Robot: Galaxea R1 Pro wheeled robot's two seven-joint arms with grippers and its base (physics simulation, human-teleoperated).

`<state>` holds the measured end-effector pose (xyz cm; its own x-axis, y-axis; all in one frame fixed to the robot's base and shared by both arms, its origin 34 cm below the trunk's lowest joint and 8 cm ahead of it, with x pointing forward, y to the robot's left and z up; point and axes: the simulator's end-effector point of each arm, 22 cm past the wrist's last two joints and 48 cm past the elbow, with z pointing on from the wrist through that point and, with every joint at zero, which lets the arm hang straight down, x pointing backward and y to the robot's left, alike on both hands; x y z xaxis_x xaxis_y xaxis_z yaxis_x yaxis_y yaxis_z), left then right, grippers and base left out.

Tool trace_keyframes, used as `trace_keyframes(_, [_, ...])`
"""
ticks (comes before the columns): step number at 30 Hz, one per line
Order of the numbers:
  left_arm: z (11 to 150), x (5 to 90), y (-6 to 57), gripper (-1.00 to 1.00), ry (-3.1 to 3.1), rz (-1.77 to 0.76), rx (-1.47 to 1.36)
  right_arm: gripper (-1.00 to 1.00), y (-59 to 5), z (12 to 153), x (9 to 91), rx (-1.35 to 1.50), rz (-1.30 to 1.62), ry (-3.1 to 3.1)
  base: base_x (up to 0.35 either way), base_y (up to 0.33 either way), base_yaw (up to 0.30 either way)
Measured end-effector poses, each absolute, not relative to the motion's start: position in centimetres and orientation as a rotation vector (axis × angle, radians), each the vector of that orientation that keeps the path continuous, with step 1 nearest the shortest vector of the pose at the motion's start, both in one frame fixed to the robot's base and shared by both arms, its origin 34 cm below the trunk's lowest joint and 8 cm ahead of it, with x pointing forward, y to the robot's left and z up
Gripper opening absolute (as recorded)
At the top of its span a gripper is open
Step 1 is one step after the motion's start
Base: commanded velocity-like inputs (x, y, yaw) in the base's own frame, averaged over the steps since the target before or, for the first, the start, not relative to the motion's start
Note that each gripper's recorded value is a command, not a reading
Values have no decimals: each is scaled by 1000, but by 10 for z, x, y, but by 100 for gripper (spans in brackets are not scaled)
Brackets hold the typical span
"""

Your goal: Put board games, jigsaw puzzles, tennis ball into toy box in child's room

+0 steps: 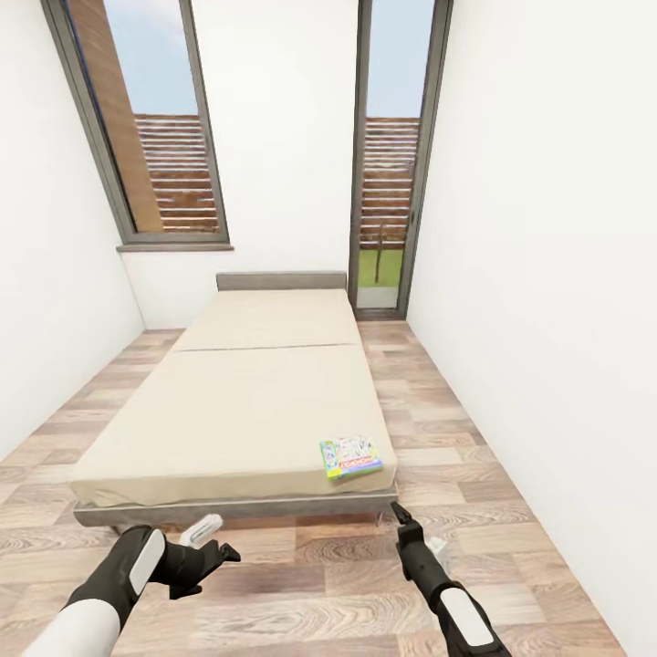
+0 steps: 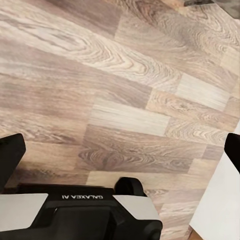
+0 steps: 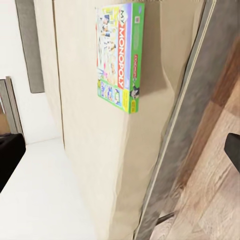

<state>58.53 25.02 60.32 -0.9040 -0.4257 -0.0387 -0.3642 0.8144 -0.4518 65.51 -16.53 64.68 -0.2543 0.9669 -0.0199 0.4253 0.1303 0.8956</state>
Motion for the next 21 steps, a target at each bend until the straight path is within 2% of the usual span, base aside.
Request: trace_keyframes(21, [566, 582, 219, 100, 2860, -729, -606, 100, -158, 619, 656, 1319, 1121, 1742, 0, 0, 0])
